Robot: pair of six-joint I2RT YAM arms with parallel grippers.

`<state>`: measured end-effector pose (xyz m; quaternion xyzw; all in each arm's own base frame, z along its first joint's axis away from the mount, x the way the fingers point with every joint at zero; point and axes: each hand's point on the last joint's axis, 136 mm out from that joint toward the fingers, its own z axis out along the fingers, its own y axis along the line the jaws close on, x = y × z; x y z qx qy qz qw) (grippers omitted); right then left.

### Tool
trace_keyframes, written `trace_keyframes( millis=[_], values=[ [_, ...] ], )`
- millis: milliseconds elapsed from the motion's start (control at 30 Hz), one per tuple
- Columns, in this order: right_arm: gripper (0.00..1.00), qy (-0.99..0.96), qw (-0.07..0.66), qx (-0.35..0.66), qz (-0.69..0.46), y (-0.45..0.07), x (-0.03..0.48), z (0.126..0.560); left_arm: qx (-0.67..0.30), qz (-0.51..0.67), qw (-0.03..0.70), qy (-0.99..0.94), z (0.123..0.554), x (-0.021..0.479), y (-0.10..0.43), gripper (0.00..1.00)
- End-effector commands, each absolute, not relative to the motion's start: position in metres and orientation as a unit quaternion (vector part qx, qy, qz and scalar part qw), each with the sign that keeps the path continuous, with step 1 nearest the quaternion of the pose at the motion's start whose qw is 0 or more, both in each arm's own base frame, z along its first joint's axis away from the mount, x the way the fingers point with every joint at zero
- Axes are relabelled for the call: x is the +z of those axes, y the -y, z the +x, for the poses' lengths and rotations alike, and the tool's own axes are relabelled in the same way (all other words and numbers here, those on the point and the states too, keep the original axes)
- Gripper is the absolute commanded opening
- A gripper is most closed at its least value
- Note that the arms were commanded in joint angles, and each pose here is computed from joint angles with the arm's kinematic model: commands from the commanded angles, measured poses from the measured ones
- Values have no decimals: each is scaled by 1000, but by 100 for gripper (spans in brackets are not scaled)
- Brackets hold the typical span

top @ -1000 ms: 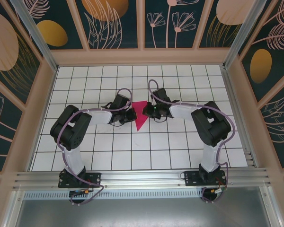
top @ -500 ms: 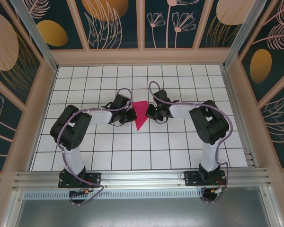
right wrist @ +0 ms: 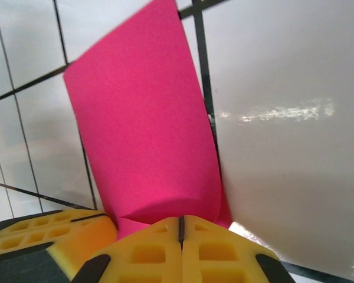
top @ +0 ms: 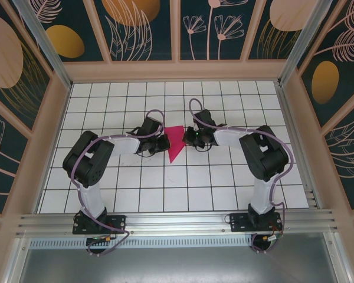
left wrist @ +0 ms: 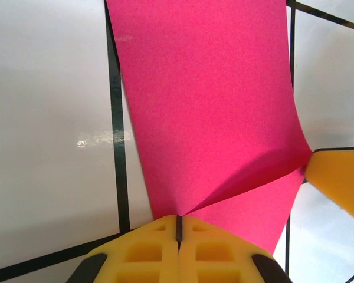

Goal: Fold a paper plane with a square sheet of paper (pick it up from the middle)
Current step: Third fold the triangle at the center of the table.

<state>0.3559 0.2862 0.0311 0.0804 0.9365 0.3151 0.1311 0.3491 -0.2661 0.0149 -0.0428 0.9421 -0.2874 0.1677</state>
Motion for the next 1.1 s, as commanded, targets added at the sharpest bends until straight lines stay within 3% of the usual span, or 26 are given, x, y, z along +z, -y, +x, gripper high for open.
trace_keyframes(
  millis=[0, 300, 433, 533, 733, 1067],
  values=[
    [0, -938, 123, 313, 80, -288, 26, 357, -242, -47, 150, -958, 341, -4, 249, 0],
    [0, -953, 143, 243, 112, -260, 18, 357, -241, -46, 150, -958, 341, -5, 249, 0],
    [0, -927, 178, 319, 82, -280, 62, 362, -242, -46, 149, -958, 341, -5, 249, 0],
    [0, -911, 162, 376, 55, -298, 77, 355, -243, -45, 150, -957, 342, -4, 250, 0],
    [0, -919, 108, 379, 33, -318, 51, 330, -245, -44, 149, -957, 342, -4, 251, 0],
    [0, -933, 74, 348, 60, -303, 11, 313, -259, -37, 161, -952, 352, 11, 259, 0]
  ],
)
